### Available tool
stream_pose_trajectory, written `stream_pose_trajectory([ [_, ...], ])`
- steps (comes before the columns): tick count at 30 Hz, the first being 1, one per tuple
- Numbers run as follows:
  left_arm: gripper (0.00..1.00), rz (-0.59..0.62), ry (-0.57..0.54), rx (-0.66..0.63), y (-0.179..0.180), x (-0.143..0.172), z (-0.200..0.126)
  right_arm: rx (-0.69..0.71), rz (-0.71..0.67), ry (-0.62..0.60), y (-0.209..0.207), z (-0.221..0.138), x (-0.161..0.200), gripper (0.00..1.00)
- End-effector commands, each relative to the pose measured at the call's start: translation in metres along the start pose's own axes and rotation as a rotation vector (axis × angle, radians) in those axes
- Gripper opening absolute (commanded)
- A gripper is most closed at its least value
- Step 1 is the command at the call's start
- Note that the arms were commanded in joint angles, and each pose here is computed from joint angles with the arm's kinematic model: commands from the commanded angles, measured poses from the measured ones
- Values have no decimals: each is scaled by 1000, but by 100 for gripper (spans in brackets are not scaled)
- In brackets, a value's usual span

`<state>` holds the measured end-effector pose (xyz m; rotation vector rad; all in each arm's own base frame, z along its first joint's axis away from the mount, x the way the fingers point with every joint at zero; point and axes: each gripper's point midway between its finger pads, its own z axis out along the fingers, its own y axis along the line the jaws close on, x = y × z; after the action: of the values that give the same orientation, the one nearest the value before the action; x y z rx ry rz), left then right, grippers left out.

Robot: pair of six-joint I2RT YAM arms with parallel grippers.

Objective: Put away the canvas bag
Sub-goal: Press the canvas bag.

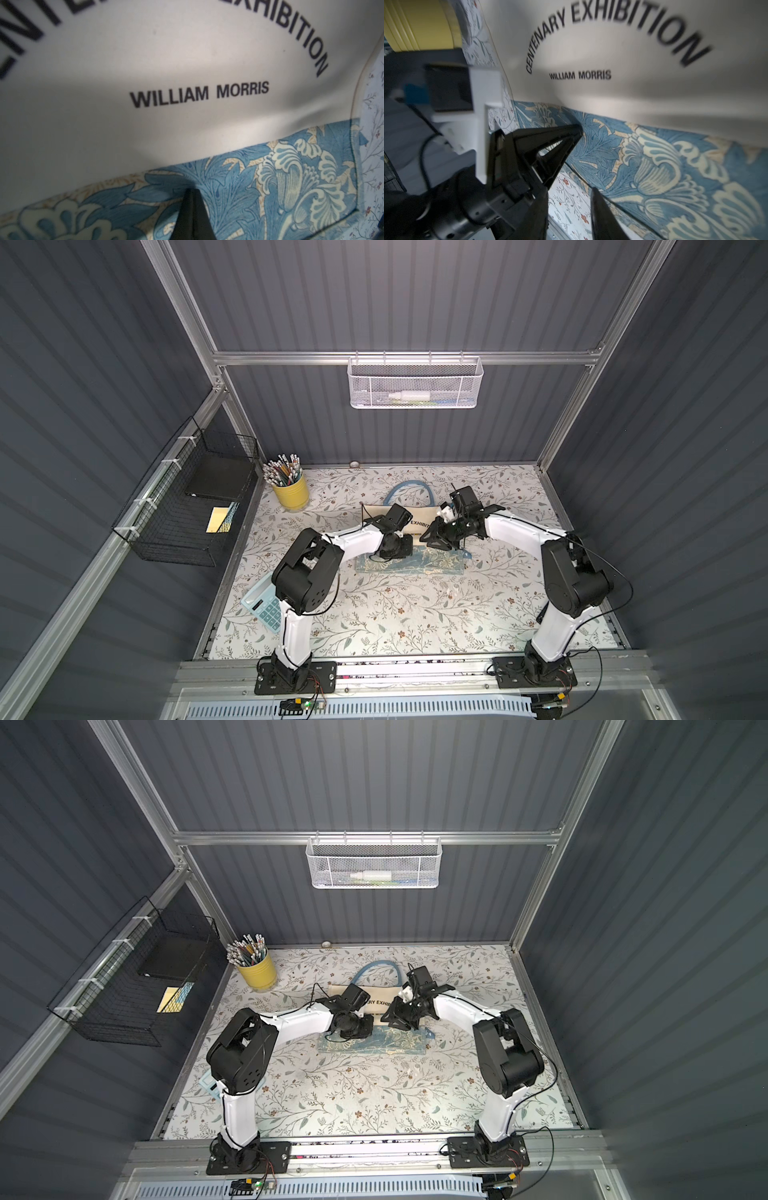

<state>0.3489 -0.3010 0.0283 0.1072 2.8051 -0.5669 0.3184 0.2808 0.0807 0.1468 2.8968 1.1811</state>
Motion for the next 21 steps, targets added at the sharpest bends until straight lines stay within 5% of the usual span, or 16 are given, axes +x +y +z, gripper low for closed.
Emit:
stream_pose_trajectory([
  [1, 0, -21, 44, -52, 13, 13, 6, 14, 30, 82, -16, 16, 18, 36],
  [15, 0, -20, 78, -69, 24, 33, 2, 369, 250, 40, -133, -4, 37, 40],
  [21, 0, -7, 43, -34, 18, 27, -5, 388, 250, 11, -146, -19, 43, 41],
])
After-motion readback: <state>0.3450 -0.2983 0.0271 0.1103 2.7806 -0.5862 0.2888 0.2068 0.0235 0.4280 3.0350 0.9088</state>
